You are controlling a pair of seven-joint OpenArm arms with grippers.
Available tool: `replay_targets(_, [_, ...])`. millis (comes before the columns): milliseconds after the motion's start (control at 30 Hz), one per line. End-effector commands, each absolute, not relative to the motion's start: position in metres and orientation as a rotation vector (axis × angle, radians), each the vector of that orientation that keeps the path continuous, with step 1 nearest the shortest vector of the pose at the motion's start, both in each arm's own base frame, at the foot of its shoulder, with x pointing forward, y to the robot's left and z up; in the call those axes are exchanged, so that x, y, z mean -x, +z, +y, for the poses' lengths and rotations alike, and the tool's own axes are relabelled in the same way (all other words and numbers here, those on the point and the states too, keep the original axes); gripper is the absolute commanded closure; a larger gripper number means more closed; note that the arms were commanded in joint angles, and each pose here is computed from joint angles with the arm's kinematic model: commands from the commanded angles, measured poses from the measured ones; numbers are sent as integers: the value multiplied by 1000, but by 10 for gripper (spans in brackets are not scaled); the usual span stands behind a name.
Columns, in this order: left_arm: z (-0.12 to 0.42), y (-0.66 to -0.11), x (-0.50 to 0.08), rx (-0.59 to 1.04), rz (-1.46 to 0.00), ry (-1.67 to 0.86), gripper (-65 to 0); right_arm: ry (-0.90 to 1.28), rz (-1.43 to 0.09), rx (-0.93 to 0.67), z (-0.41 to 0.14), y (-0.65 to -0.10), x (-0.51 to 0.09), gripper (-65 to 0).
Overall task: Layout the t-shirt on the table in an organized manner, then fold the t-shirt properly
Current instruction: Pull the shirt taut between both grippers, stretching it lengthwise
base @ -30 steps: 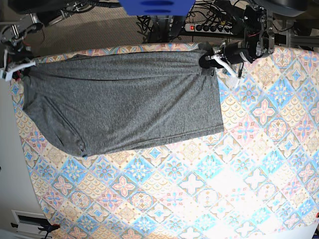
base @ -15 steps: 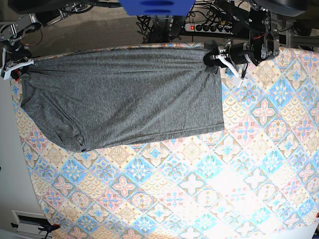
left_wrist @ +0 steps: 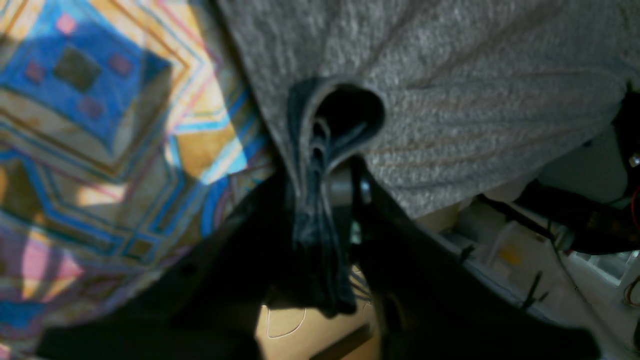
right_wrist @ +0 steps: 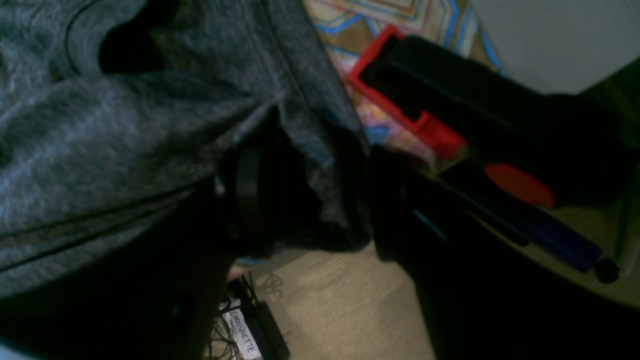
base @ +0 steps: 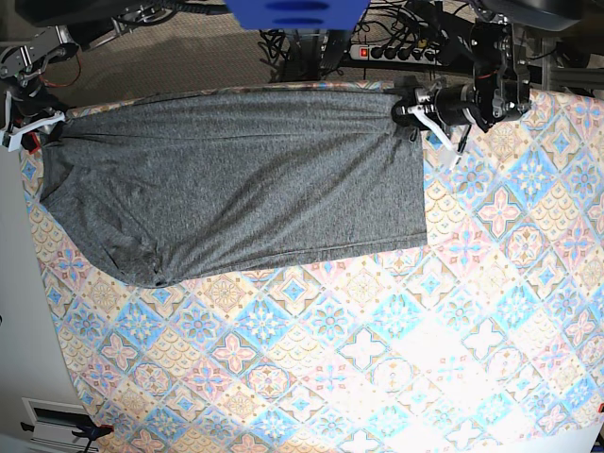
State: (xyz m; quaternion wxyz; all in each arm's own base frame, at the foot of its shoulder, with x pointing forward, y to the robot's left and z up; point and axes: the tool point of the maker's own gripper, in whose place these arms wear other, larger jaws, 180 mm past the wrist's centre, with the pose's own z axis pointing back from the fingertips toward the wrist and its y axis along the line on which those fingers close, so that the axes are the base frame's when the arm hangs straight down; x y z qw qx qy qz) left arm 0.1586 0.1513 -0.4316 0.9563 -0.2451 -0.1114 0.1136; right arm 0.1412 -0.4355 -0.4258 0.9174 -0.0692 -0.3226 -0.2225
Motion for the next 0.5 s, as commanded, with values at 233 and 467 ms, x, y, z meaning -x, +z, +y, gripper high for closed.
replay_targets(233, [163, -407, -178, 412, -306, 284, 0, -395, -603, 163, -435, -426, -146, -289])
replay_targets(467, [158, -405, -177, 427, -304, 292, 0, -371, -661, 197, -440, -406, -164, -292])
